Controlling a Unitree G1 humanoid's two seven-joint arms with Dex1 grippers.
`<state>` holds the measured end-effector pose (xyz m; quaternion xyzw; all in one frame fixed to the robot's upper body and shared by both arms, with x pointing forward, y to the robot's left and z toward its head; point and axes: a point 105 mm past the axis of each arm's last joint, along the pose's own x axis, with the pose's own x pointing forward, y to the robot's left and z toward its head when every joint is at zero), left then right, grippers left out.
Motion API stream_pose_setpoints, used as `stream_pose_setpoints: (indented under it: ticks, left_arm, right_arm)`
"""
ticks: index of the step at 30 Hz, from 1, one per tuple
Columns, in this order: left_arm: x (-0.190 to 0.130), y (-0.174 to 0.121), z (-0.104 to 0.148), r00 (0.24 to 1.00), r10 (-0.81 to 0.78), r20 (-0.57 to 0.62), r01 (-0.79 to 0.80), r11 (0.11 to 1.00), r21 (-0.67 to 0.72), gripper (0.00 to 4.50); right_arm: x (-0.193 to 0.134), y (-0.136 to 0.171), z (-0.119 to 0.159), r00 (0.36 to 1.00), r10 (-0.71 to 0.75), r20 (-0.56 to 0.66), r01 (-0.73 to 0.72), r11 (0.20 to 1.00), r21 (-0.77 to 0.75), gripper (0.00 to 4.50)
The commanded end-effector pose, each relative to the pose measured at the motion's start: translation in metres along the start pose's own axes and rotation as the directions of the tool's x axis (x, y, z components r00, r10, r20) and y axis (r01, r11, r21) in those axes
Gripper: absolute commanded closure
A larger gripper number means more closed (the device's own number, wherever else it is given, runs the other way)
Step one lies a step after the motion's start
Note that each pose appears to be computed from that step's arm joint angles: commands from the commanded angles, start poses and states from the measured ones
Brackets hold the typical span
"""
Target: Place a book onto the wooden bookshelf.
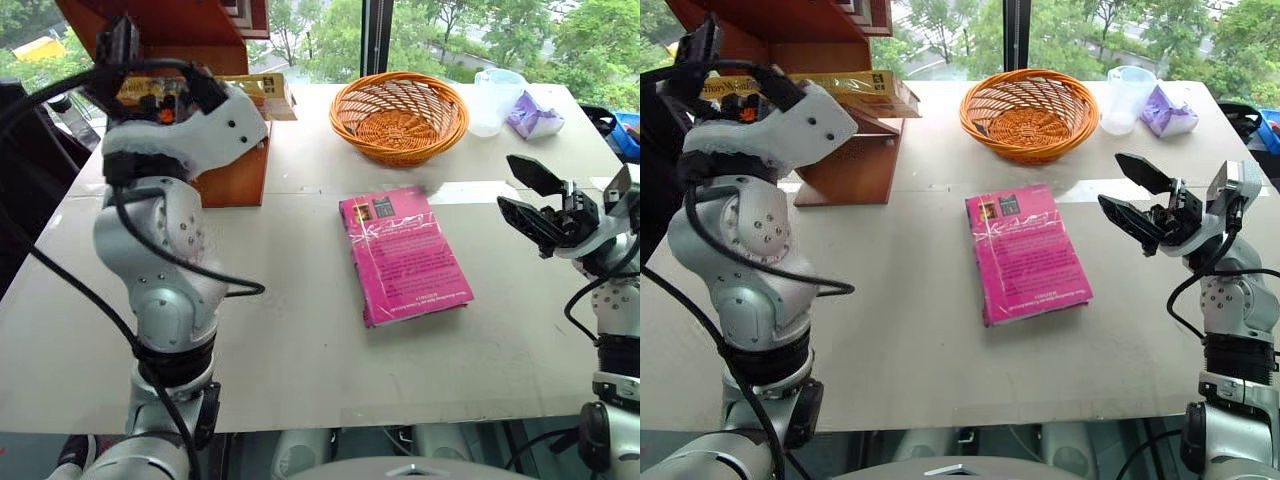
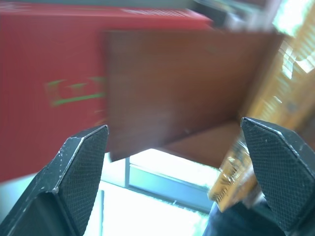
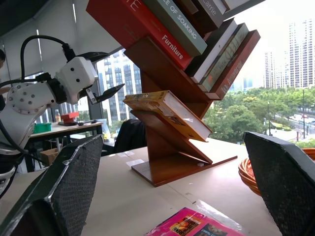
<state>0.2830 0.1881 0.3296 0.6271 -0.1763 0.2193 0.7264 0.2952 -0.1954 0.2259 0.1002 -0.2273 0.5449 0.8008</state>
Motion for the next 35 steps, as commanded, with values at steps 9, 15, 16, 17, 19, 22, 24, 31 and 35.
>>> stream_pose_setpoints:
  ticks: [9, 15, 16, 17, 19, 22, 24, 31, 35]
  left_arm:
    - [-0.085, -0.123, 0.001, 0.862, -0.425, 0.276, 0.490, 0.559, -0.669, 0.07]
    - [-0.120, -0.164, -0.028, 0.791, -0.548, 0.273, 0.456, 0.229, -0.860, 0.07]
    - [-0.128, -0.171, -0.032, 0.770, -0.573, 0.281, 0.459, 0.191, -0.868, 0.07]
    - [-0.137, -0.179, -0.036, 0.742, -0.606, 0.287, 0.469, 0.164, -0.868, 0.07]
    - [-0.156, -0.194, -0.041, 0.657, -0.679, 0.327, 0.517, 0.091, -0.851, 0.07]
    - [-0.168, -0.207, -0.045, 0.590, -0.719, 0.367, 0.535, 0.008, -0.845, 0.07]
    - [-0.175, -0.212, -0.043, 0.543, -0.729, 0.417, 0.541, -0.077, -0.838, 0.07]
    - [-0.182, -0.220, -0.032, 0.469, -0.718, 0.513, 0.589, -0.179, -0.788, 0.07]
    - [-0.182, -0.219, -0.028, 0.448, -0.704, 0.551, 0.618, -0.201, -0.760, 0.07]
  right_arm:
    - [-0.032, 0.030, -0.004, 0.962, 0.086, -0.259, -0.084, 0.996, 0.019, 0.00]
    - [-0.103, 0.011, -0.041, 0.863, -0.292, -0.412, 0.243, 0.955, -0.169, 0.00]
    - [-0.118, 0.007, -0.052, 0.800, -0.389, -0.457, 0.331, 0.921, -0.204, 0.00]
    - [-0.134, 0.003, -0.062, 0.721, -0.480, -0.501, 0.396, 0.877, -0.271, 0.00]
    - [-0.148, 0.009, -0.075, 0.653, -0.547, -0.524, 0.447, 0.836, -0.317, 0.00]
    - [-0.152, 0.025, -0.086, 0.643, -0.577, -0.504, 0.473, 0.816, -0.332, 0.00]
    - [-0.155, 0.033, -0.093, 0.620, -0.599, -0.507, 0.490, 0.800, -0.346, 0.00]
    - [-0.163, 0.044, -0.090, 0.564, -0.678, -0.471, 0.543, 0.734, -0.407, 0.00]
    - [-0.169, 0.046, -0.088, 0.551, -0.692, -0.467, 0.541, 0.722, -0.431, 0.00]
